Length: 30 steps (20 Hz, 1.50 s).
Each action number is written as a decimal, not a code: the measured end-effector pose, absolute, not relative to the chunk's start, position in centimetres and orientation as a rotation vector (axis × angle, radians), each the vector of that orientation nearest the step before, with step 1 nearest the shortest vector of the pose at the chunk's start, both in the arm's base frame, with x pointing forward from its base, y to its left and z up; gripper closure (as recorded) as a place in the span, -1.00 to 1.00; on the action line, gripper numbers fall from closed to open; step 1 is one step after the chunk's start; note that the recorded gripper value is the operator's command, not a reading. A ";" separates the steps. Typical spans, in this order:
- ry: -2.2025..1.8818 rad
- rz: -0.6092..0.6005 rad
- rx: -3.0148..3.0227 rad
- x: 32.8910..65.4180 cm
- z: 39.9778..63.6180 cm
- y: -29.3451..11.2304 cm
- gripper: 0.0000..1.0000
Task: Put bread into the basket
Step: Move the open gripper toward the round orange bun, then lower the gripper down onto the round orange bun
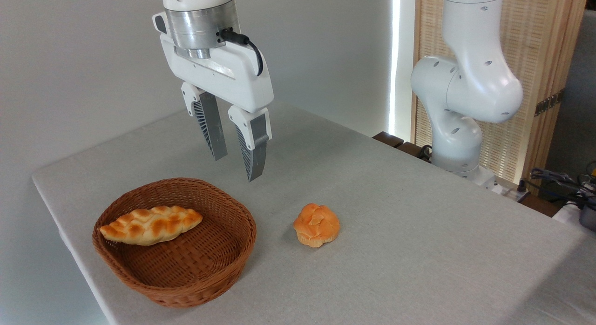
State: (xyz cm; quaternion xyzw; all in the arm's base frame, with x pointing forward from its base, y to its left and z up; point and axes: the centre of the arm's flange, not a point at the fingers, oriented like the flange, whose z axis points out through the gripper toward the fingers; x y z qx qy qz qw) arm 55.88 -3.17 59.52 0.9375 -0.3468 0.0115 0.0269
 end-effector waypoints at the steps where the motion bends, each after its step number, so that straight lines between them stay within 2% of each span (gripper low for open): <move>1: -1.071 0.036 2.896 55.9 59.5 -3.2 -1.00; 12: -1.087 0.035 2.892 55.9 59.5 -3.2 -1.00; 16: -1.256 0.013 2.817 54.8 58.7 -3.1 -1.00; 19: -1.388 -0.010 2.746 52.7 57.1 -3.0 -1.00; 24: -1.499 0.034 2.702 49.5 53.1 -2.7 -1.00; 30: -1.698 -0.065 2.571 47.3 48.4 -0.7 -1.00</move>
